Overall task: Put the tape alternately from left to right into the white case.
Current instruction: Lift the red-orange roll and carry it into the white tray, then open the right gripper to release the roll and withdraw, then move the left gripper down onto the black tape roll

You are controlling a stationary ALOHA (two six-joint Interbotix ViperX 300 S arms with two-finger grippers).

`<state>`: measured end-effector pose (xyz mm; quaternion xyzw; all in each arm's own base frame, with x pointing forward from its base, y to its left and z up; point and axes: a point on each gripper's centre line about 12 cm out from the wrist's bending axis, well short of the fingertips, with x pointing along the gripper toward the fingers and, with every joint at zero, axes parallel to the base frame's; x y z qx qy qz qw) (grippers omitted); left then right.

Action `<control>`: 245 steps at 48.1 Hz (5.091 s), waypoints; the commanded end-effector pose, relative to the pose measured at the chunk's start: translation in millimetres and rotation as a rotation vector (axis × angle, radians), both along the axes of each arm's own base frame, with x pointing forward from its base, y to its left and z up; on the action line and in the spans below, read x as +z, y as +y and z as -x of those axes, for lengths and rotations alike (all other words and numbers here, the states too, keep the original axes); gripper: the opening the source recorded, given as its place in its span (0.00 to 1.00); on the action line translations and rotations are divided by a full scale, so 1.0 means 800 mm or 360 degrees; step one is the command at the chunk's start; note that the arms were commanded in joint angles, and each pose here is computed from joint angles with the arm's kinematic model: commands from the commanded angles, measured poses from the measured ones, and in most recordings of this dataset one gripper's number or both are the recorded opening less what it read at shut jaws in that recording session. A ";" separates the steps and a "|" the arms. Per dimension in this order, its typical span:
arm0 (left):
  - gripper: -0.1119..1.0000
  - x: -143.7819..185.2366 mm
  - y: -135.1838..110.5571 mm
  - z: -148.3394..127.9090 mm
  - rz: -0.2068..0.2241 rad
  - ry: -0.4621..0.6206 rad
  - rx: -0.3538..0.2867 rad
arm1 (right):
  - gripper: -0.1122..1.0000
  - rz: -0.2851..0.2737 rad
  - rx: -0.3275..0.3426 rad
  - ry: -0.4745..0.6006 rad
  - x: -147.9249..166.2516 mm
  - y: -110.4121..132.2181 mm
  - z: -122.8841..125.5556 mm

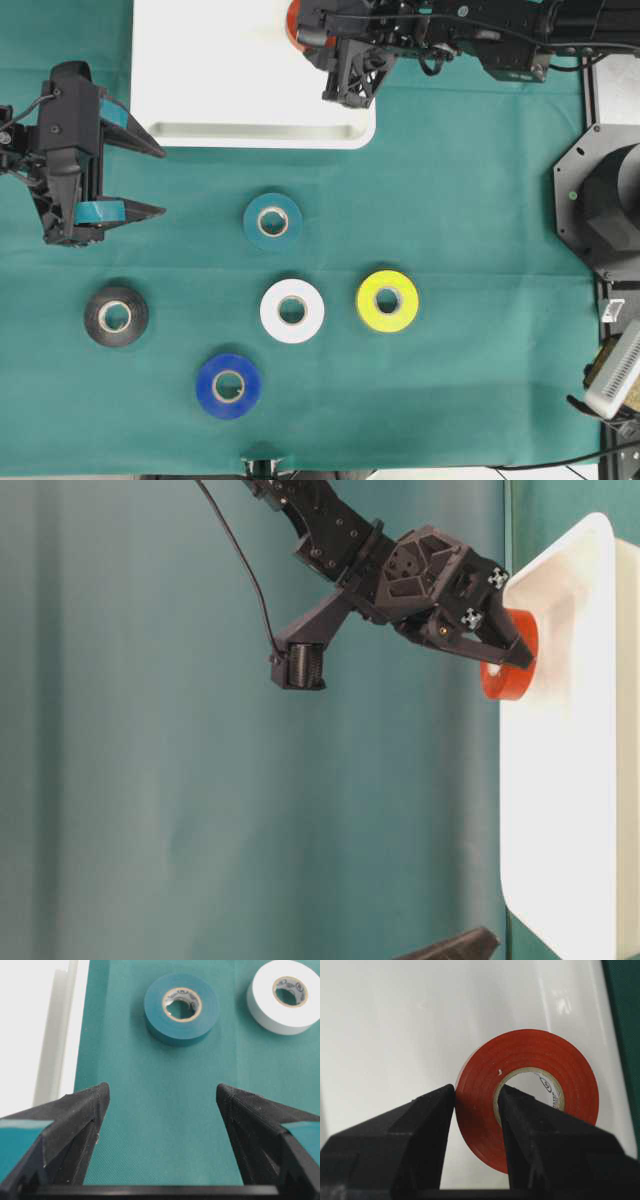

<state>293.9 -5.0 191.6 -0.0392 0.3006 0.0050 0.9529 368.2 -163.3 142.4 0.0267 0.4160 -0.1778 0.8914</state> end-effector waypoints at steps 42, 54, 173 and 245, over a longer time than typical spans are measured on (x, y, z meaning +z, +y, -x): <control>0.93 0.011 -0.001 -0.006 0.0003 -0.0041 -0.0004 | 0.76 0.0010 -0.0002 -0.0022 0.006 -0.001 0.002; 0.93 0.011 -0.001 -0.005 0.0003 -0.0039 -0.0004 | 0.75 0.0022 0.0020 -0.0049 0.015 0.006 0.001; 0.93 0.003 -0.059 0.008 -0.0002 0.0000 -0.0261 | 0.75 -0.0016 0.0689 -0.0281 0.038 0.213 0.036; 0.92 -0.093 -0.111 0.029 -0.0076 0.0472 -0.0494 | 0.75 -0.0024 0.0686 -0.0250 0.030 0.213 0.043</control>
